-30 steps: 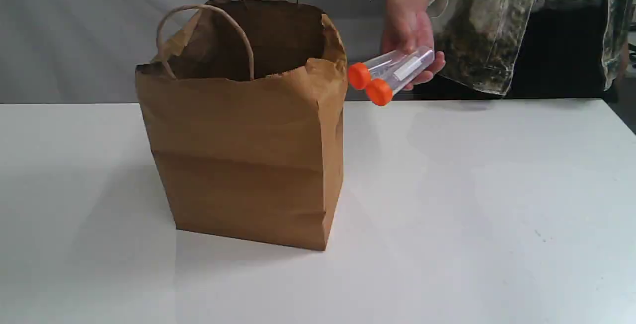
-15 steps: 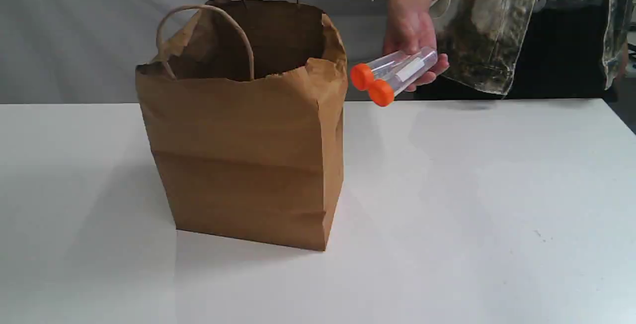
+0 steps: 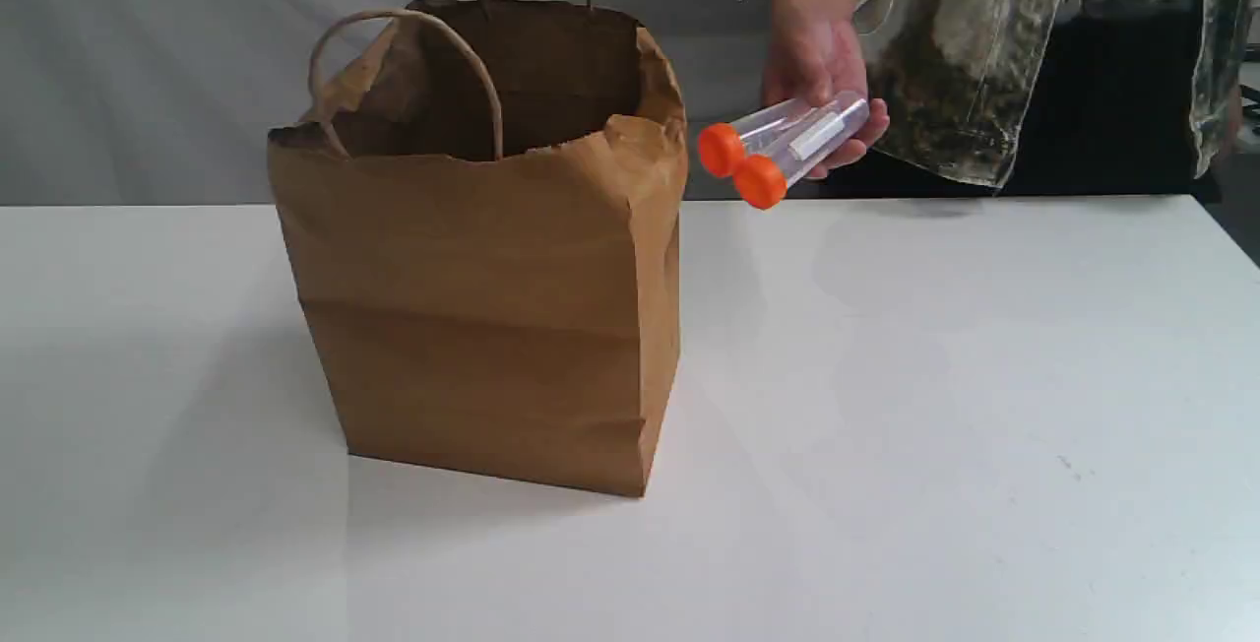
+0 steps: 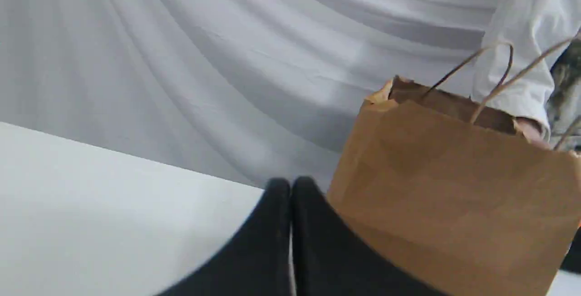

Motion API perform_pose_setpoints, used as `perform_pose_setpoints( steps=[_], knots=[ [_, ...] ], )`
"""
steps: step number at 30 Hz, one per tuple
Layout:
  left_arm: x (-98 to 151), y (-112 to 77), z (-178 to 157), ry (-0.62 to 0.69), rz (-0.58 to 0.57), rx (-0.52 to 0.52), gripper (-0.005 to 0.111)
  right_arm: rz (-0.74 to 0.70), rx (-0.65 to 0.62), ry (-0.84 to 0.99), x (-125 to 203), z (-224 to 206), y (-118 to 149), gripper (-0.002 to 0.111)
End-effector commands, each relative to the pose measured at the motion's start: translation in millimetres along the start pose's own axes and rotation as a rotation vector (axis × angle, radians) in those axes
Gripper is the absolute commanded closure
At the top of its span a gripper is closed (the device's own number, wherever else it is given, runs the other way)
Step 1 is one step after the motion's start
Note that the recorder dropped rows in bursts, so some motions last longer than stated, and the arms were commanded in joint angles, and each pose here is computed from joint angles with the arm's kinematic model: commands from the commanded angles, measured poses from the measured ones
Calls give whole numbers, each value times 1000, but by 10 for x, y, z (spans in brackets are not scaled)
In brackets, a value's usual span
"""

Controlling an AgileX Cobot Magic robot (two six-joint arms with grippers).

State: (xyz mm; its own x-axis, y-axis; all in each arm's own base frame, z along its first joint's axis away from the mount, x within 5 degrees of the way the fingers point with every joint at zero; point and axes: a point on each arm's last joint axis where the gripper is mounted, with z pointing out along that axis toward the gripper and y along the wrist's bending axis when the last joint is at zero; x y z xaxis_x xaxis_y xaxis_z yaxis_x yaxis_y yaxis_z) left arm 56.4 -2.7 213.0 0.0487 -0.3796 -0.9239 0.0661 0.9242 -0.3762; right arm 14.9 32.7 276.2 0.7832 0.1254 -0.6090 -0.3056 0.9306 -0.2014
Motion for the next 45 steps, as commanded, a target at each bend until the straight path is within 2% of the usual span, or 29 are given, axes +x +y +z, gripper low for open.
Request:
perform_pose_setpoints(
  steps=[1,16,19,25,31,32,35,38,40,42,45],
  knots=[
    [1,3,-3,-11,-31,4,106,-60,13,-42,-33,-9,-7,108],
    [-4,3,-3,-17,-25,4,106,-139,4,-106,-244,218,-59,108],
    [-46,7,-5,-63,-31,1,106,-148,-42,-104,-233,308,-54,108],
    [-96,9,-9,-118,-38,-1,107,-257,-223,-109,-193,640,-34,108],
    [-109,-7,-11,-133,32,13,107,-328,-226,-41,-33,1058,-221,108],
    [-133,-26,-14,-143,77,23,107,-331,-224,-23,11,1134,-261,108],
    [-256,-110,-39,-231,149,83,107,-360,-210,39,192,1337,-385,108],
    [-305,-258,-80,-314,247,232,107,-394,-162,67,343,1501,-520,108],
    [-268,-392,-119,-321,365,376,107,-351,-77,105,474,1604,-658,108],
    [-223,-476,-152,-307,424,479,107,-306,27,172,617,1685,-809,108],
    [-189,-504,-162,-280,438,519,107,-254,106,381,845,1814,-982,108]
  ],
)
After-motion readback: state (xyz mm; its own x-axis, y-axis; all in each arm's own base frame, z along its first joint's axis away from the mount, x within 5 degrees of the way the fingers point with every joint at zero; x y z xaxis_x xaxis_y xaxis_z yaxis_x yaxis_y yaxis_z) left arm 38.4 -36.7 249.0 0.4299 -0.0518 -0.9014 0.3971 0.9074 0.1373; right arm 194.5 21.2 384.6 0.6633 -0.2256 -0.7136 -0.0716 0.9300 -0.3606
